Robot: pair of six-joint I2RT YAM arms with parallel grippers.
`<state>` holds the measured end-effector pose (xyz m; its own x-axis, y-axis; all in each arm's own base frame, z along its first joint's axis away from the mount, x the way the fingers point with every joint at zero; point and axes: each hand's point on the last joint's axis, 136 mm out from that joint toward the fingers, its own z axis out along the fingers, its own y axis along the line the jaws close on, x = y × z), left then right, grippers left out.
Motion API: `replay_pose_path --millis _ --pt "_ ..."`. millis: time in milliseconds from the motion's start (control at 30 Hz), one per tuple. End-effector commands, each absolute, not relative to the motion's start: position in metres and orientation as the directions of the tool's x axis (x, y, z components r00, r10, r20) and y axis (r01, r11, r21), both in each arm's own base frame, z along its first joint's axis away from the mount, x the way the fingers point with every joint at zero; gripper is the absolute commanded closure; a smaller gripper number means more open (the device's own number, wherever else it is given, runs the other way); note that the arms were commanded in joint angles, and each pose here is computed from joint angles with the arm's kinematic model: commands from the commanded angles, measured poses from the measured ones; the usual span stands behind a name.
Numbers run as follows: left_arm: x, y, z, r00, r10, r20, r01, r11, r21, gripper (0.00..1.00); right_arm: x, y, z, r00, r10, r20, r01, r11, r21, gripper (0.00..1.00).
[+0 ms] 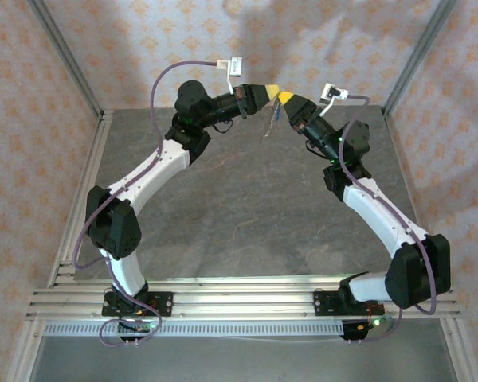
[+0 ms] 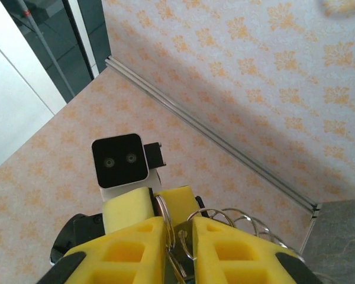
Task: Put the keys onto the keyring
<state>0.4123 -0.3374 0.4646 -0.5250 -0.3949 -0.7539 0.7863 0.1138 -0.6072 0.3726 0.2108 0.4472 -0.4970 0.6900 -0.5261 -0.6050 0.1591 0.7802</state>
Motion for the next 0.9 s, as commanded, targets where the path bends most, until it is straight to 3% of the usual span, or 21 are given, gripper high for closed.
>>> replay_pose_path --millis 0,267,467,667,867 --pt "0.396 -0.332 0.490 -0.479 -0.427 -0.767 0.823 0.086 -0.561 1.00 0.363 0.213 0.473 -0.465 0.693 -0.552 -0.674 0.128 0.728 0.81" --pt "0.396 -0.331 0.490 -0.479 -0.428 -0.766 0.823 0.084 -0.562 1.00 0.364 0.212 0.473 -0.457 0.697 -0.552 -0.671 0.138 0.729 0.85" --pt "0.394 -0.331 0.490 -0.484 -0.426 -0.765 0.822 0.079 -0.564 1.00 0.363 0.215 0.483 -0.455 0.683 -0.571 -0.685 0.142 0.715 1.00" --pt "0.394 -0.329 0.490 -0.483 -0.422 -0.767 0.816 0.100 -0.569 1.00 0.362 0.218 0.482 -0.466 0.645 -0.606 -0.683 0.173 0.710 1.00" --pt "0.400 -0.314 0.494 -0.462 -0.428 -0.777 0.808 0.158 -0.567 0.68 0.365 0.216 0.478 -0.499 0.563 -0.659 -0.675 0.224 0.703 1.00"
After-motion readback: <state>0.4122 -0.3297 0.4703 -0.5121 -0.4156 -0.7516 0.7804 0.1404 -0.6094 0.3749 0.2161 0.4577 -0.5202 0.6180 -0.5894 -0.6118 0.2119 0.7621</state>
